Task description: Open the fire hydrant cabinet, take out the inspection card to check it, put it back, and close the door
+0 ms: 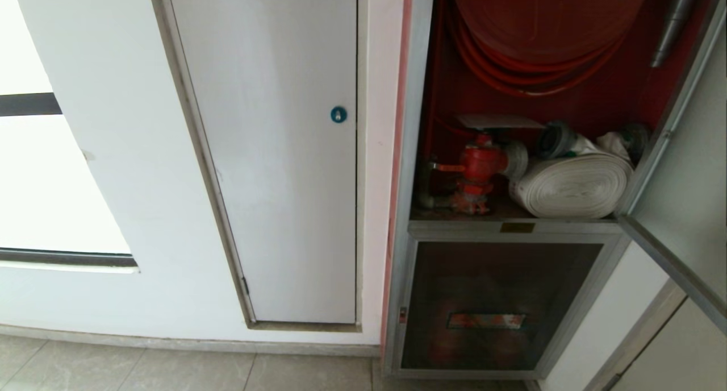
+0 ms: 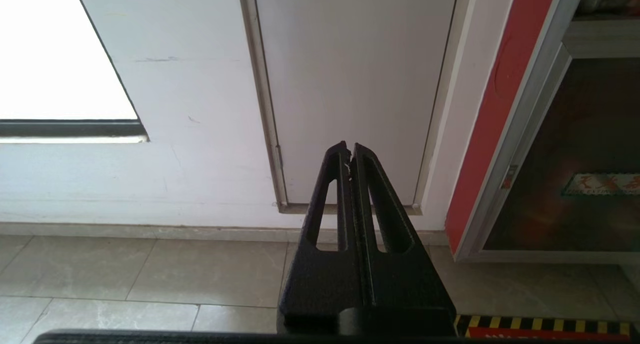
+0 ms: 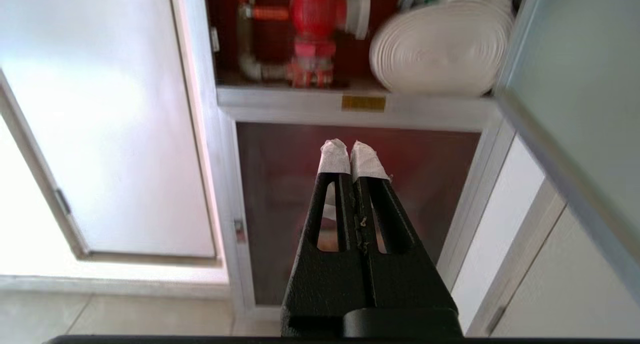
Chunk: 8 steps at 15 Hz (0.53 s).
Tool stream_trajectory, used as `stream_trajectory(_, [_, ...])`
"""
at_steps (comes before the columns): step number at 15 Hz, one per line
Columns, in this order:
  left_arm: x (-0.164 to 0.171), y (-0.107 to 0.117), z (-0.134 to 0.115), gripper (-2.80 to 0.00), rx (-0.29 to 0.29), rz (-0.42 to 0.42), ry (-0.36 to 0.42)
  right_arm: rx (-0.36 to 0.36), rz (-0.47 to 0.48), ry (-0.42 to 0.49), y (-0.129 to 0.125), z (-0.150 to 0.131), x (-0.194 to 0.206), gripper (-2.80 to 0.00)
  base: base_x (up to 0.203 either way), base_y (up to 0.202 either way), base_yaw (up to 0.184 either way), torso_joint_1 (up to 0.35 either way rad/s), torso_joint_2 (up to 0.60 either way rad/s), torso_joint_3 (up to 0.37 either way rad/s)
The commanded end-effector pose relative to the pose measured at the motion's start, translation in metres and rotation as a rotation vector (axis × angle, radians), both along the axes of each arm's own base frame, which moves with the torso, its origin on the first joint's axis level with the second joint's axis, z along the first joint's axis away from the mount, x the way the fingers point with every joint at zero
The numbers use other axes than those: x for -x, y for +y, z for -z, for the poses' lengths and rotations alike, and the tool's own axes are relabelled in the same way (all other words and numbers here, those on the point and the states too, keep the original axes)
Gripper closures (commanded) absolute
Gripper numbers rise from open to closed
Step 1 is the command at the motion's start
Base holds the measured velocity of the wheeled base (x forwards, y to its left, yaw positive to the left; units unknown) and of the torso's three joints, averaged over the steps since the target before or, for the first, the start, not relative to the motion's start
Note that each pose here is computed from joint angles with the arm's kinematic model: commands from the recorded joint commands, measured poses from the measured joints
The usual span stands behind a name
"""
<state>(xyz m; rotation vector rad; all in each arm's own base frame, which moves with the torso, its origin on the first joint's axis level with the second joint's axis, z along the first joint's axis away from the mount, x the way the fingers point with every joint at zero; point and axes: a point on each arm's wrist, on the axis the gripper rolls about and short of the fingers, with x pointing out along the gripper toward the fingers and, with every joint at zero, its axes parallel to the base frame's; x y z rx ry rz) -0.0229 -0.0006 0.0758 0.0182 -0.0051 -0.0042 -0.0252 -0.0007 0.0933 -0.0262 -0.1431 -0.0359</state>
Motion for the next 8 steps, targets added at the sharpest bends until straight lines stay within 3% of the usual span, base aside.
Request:
stream_trajectory(1, [0.0, 0.0, 0.001, 0.0, 0.0, 0.0, 0.002, -0.005, -0.001, 0.022, 0.0, 0.006, -0.001, 0.0, 0.0, 0.0, 0.0, 0.0, 0.0, 0.0])
stream_trajectory(8, [0.0, 0.0, 0.001, 0.0, 0.0, -0.001, 0.002, -0.044, -0.023, 0.142, 0.0, 0.018, -0.002, 0.0, 0.0, 0.0, 0.0, 0.0, 0.0, 0.0])
